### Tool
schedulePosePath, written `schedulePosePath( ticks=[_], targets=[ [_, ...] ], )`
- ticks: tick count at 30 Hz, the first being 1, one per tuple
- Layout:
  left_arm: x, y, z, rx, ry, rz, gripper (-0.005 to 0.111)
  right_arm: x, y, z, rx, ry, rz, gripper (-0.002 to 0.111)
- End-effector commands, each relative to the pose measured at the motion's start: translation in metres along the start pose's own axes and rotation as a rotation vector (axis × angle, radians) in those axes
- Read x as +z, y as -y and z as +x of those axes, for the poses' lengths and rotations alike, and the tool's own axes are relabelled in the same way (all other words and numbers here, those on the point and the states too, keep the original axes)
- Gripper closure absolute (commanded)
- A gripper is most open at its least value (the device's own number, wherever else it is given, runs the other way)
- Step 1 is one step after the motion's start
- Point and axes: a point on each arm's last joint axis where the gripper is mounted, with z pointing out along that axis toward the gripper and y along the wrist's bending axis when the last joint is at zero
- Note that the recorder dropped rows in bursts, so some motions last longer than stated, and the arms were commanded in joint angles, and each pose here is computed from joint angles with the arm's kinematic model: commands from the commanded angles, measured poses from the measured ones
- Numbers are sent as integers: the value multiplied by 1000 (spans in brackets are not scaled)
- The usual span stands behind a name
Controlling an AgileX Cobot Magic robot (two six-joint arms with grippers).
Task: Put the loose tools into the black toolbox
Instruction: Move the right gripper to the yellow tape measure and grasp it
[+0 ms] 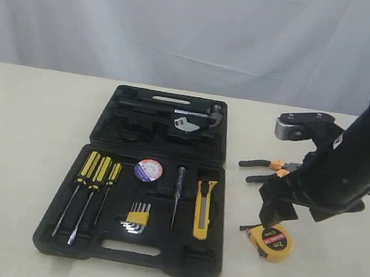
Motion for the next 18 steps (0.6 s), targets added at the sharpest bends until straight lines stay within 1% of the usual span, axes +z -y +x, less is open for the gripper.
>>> schedulePosePath(
  ticks=[1,10,18],
  targets=[
    [0,1,0,-11,7,7,107,7,3,-2,18,-7,0,27],
    [0,1,0,-11,7,7,107,40,10,-11,18,-17,23,27],
    [0,1,0,-11,7,7,107,70,16,-13,-27,-50,44,27]
  ],
)
